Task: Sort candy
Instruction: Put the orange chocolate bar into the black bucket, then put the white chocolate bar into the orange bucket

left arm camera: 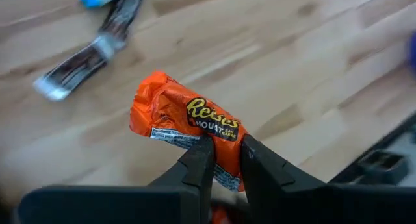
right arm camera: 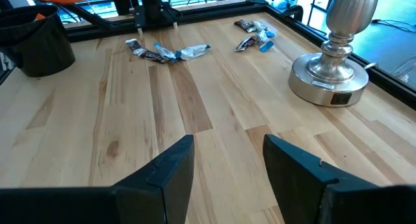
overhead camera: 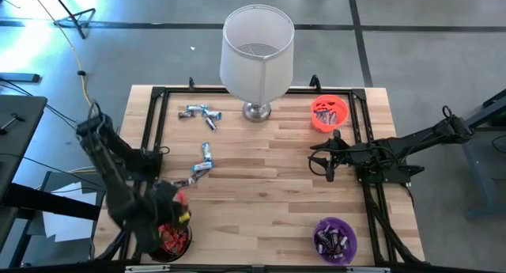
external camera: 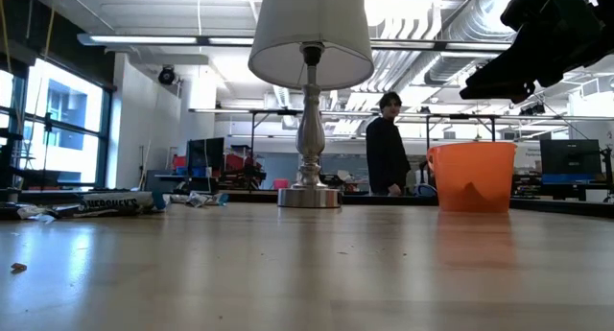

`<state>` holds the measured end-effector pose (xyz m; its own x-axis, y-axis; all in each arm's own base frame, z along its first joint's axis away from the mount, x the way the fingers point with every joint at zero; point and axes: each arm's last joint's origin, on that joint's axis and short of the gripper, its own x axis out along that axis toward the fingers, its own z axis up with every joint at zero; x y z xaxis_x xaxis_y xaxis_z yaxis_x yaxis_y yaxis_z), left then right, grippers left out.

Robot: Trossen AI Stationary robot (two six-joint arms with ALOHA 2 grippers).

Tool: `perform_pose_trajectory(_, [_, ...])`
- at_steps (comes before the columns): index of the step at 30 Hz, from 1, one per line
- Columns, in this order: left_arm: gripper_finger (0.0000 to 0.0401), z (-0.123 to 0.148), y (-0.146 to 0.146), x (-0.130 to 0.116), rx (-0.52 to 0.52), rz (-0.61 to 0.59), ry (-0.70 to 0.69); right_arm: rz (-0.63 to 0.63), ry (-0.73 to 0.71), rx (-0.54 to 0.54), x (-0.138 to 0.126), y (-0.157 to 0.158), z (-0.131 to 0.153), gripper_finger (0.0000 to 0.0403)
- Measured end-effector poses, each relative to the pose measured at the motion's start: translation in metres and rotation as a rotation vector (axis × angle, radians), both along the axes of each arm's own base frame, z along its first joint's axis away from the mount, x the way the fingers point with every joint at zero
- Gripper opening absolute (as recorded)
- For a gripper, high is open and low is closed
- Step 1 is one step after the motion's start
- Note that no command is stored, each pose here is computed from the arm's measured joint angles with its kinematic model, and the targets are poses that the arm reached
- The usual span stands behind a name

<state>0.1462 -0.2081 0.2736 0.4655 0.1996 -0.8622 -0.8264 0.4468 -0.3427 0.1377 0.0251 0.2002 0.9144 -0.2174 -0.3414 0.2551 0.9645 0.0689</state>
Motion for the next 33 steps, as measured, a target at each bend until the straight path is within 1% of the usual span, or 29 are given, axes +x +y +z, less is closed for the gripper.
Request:
perform_pose_trajectory(2, [0.0061, 0.003, -0.018, 0.000, 0.010, 0.020, 0.062, 0.000, 0.000, 0.000, 0.000, 0.000, 0.000, 0.0180])
perform_pose_trajectory(4, [0.0061, 0.006, -0.035, -0.001, -0.007, 0.037, 0.112, 0.000, 0.000, 0.000, 0.000, 0.000, 0.000, 0.0180])
perform_pose_trajectory(9, [0.0061, 0.009, -0.075, -0.006, -0.073, 0.089, 0.163, 0.000, 0.000, 0.000, 0.000, 0.000, 0.000, 0.0180])
perform_pose_trajectory(12, [0.0062, 0.009, -0.094, -0.011, -0.113, 0.126, 0.170, 0.000, 0.000, 0.000, 0.000, 0.000, 0.000, 0.0180])
perform_pose_trajectory(15, [0.0079, 0.005, -0.105, -0.012, -0.102, 0.137, 0.212, 0.000, 0.000, 0.000, 0.000, 0.000, 0.000, 0.0180])
perform_pose_trajectory(19, [0.0134, -0.001, -0.110, -0.007, -0.085, 0.145, 0.234, 0.000, 0.000, 0.000, 0.000, 0.000, 0.000, 0.0180])
perform_pose_trajectory(22, [0.0181, -0.002, -0.110, -0.005, -0.074, 0.119, 0.211, 0.000, 0.000, 0.000, 0.000, 0.000, 0.000, 0.0180])
perform_pose_trajectory(25, [0.0213, -0.001, -0.109, -0.004, -0.039, 0.095, 0.172, 0.000, 0.000, 0.000, 0.000, 0.000, 0.000, 0.0180])
perform_pose_trajectory(28, [0.0225, 0.000, -0.104, -0.002, 0.013, 0.085, 0.169, 0.000, 0.000, 0.000, 0.000, 0.000, 0.000, 0.0180])
perform_pose_trajectory(31, [0.0227, 0.001, -0.096, 0.001, 0.089, 0.060, 0.202, 0.000, 0.000, 0.000, 0.000, 0.000, 0.000, 0.0180])
perform_pose_trajectory(33, [0.0227, 0.001, -0.091, 0.007, 0.122, 0.038, 0.215, 0.000, 0.000, 0.000, 0.000, 0.000, 0.000, 0.0180])
